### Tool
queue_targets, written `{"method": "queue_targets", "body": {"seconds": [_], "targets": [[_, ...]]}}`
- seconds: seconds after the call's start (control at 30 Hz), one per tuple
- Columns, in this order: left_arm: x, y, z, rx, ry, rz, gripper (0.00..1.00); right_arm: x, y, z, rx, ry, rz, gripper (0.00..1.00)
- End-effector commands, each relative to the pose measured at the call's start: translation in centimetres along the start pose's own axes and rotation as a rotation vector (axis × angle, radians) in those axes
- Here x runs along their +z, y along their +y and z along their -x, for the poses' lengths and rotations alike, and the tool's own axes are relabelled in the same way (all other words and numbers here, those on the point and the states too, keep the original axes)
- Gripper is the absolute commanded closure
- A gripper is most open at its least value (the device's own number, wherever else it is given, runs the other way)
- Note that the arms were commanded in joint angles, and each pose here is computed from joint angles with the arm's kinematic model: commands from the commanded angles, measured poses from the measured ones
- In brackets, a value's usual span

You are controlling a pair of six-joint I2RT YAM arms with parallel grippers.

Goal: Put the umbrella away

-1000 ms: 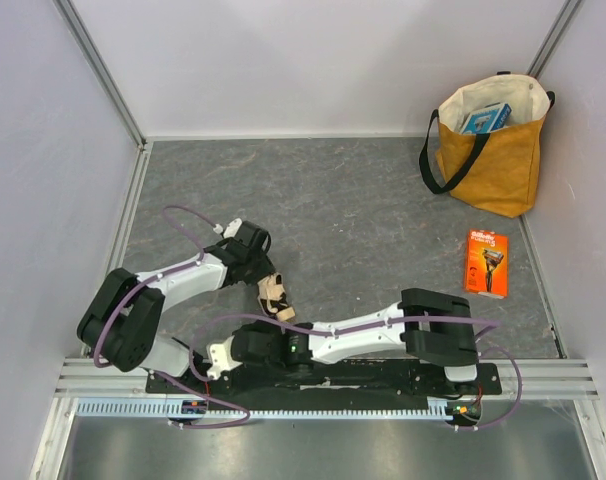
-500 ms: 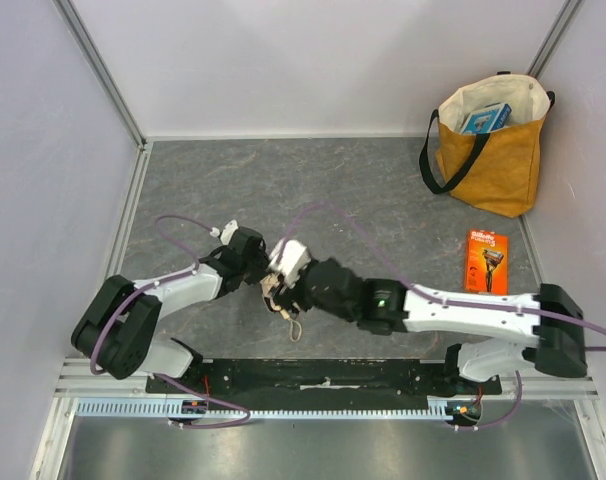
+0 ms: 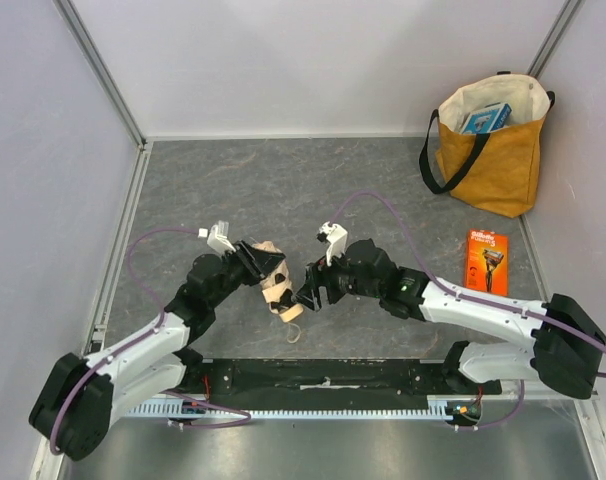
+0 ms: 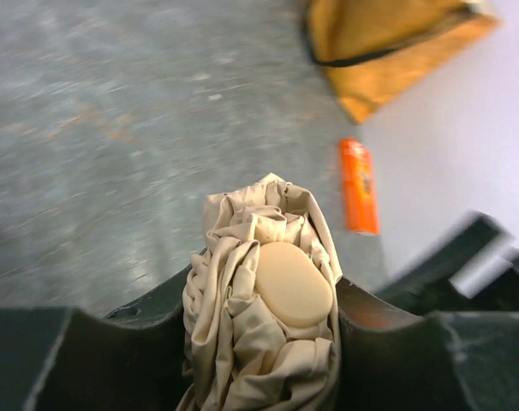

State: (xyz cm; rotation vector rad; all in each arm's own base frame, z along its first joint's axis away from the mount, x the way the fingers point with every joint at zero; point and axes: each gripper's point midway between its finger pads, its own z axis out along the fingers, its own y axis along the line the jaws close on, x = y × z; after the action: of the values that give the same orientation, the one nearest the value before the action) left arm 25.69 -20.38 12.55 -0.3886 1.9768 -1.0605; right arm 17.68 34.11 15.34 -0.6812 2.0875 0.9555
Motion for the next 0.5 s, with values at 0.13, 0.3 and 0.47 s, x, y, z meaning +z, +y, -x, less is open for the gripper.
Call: {"method": "queue_targets", "body": {"seconds": [0.13, 0.3, 0.47], "targets": [[-5.6, -11.1, 1.9, 0.141, -0.082, -0.576, 0.98, -1.4, 7.2, 3.4, 0.118, -0.119, 0.487, 0.04], [-7.1, -12.3, 1.0, 0.085, -0.035, -0.683, 0.98, -0.7, 7.0, 4.4, 0.098, -0.160, 0.470, 0.07], [-8.2, -13.9, 0.8, 0.076, -0.005, -0.770, 0.98, 0.6, 7.1, 5.0, 0.108, -0.153, 0.470, 0.37]]}}
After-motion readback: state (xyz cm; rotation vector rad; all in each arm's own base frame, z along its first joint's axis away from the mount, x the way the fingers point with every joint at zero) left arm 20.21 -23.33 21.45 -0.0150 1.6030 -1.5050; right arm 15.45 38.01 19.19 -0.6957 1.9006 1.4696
